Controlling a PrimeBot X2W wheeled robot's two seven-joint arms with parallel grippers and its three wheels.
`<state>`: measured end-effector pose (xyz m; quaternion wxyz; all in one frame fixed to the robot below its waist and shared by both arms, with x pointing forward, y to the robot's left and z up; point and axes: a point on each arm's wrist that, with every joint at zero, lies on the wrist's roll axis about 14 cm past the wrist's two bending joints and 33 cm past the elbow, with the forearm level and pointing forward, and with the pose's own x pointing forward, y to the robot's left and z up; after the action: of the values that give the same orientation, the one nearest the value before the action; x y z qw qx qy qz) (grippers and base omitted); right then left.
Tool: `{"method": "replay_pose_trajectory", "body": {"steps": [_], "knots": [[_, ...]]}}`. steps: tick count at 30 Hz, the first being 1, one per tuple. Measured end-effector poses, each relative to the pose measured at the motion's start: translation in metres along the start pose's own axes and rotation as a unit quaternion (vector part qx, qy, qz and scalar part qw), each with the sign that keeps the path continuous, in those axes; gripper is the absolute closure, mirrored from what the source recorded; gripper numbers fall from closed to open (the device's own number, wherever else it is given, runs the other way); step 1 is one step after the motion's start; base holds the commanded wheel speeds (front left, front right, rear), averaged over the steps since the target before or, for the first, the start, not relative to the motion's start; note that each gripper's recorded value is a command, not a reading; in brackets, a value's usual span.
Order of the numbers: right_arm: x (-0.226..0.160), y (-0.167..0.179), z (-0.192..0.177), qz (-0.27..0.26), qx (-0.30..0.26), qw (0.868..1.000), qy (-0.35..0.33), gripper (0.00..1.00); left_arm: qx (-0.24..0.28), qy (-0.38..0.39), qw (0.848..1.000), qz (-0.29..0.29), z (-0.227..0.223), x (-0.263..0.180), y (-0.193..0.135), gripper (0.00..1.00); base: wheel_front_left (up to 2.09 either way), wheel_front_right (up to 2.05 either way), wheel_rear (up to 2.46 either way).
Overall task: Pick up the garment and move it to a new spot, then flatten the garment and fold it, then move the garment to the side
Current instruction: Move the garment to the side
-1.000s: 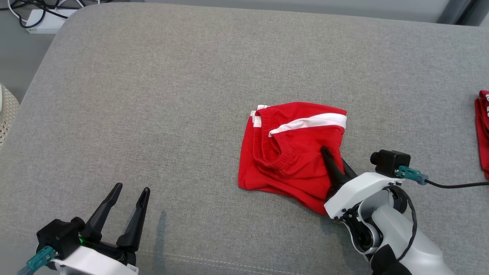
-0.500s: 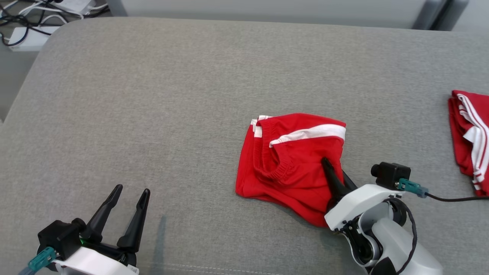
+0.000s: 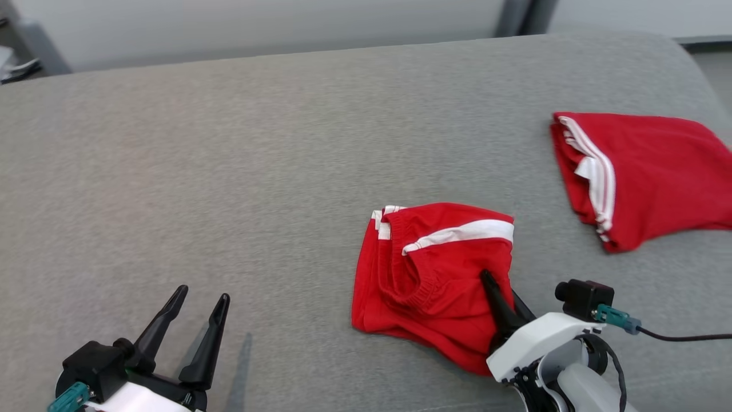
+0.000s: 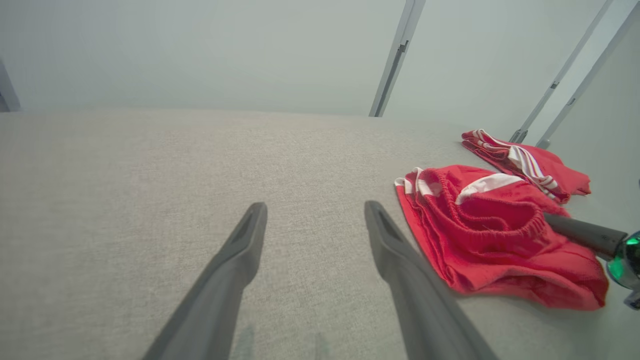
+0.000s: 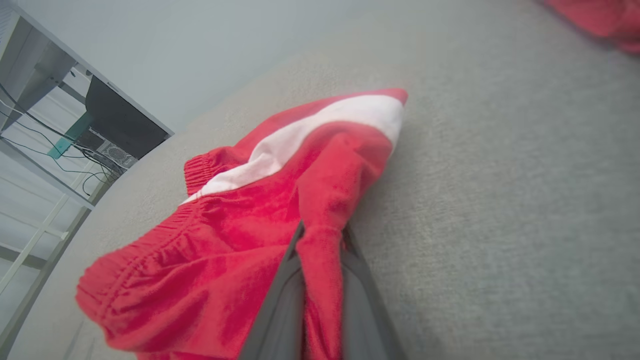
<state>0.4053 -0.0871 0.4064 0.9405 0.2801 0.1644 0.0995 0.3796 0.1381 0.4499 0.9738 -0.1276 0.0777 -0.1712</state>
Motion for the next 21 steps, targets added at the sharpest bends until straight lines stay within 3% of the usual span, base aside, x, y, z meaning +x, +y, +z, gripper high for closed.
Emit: {"method": "replay_pose_trajectory", "body": {"steps": [13,17,21], "knots": [[-0.055,-0.058,0.020,-0.096,0.007,0.994,-0.052,1.00,-0.001,0.023,0.994,-0.104,-0.016,0.037,-0.057,0.00,0.00,0.00,0.00],[-0.053,-0.065,0.017,-0.101,-0.021,0.994,-0.039,1.00,0.000,0.037,0.993,-0.112,-0.024,0.041,-0.055,0.00,0.00,0.00,0.00],[-0.030,-0.063,0.040,-0.085,-0.076,0.992,-0.048,1.00,0.003,0.056,0.992,-0.111,-0.035,0.041,-0.046,0.00,0.00,0.00,0.00]]}}
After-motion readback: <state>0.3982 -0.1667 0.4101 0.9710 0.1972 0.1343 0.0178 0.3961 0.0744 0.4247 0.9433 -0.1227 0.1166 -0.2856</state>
